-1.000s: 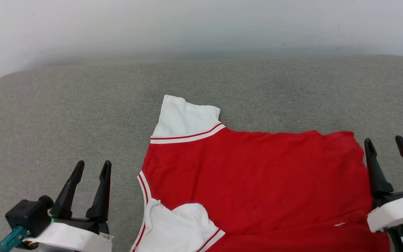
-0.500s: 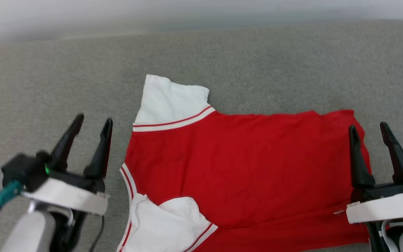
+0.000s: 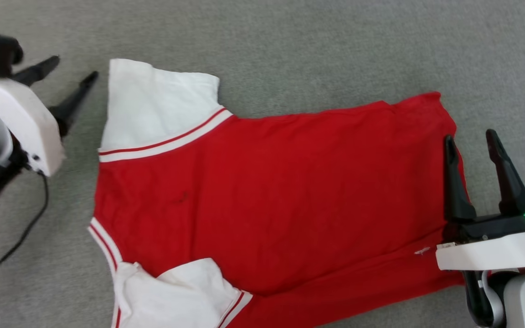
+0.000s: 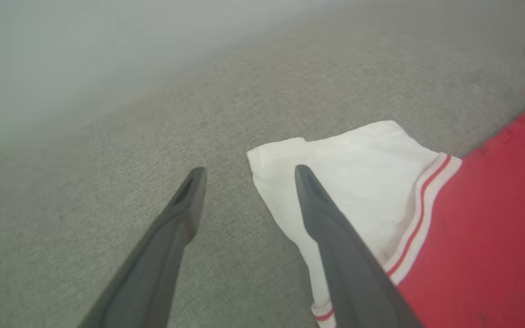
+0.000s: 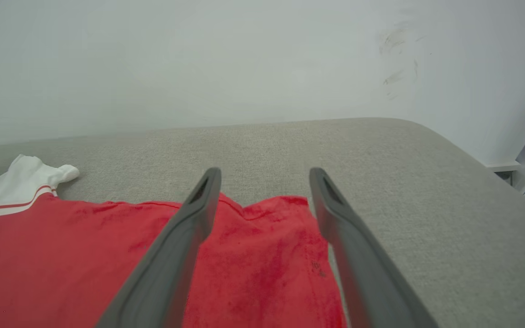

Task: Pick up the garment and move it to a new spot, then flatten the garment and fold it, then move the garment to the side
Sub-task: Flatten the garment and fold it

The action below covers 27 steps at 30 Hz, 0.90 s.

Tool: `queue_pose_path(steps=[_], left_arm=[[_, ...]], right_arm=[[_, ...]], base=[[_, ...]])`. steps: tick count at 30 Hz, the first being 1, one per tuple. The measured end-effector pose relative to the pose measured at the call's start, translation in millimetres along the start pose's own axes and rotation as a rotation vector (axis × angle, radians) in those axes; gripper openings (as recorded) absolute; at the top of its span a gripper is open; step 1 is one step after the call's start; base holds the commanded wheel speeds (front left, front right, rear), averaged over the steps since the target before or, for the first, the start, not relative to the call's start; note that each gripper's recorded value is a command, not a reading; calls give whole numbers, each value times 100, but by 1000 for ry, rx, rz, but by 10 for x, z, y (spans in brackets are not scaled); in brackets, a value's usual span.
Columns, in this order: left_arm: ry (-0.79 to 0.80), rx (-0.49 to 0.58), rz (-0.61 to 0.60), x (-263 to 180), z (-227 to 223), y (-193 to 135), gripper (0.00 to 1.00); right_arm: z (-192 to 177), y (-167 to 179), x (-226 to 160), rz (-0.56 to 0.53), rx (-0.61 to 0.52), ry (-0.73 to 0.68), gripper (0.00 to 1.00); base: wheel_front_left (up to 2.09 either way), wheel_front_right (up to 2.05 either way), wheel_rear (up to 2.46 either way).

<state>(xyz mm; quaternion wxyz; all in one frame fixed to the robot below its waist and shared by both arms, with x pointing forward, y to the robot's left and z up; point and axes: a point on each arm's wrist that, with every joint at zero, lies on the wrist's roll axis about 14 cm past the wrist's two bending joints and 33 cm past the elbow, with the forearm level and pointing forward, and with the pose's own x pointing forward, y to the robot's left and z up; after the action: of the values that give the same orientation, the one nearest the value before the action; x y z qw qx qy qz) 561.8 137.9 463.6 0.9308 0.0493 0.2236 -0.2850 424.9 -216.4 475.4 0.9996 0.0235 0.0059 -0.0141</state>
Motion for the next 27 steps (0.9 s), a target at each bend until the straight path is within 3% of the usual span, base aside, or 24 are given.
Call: queue_pose_path(steps=[11,21,22,23,24,27], left_arm=[[403,-149,-93,529,-398,109,100],[533,-148,-117,761,-645,64,100],[551,-148,-126,756,-670,39,68],[564,-149,-135,746,-679,20,12],[575,-149,-144,731,-691,-2,0],[562,-141,-160,708,-684,-70,0]], right_arm=[[-296,-205,-84,-69,-1,74,100],[-486,-227,-127,-83,22,122,100],[-499,-232,-132,-85,24,125,100],[-501,-238,-134,-87,23,124,100],[-503,-244,-134,-89,23,125,100],[-482,-273,-132,-95,17,118,100]], base=[[0,0,0],[0,0,0],[0,0,0],[0,0,0],[0,0,0],[0,0,0]])
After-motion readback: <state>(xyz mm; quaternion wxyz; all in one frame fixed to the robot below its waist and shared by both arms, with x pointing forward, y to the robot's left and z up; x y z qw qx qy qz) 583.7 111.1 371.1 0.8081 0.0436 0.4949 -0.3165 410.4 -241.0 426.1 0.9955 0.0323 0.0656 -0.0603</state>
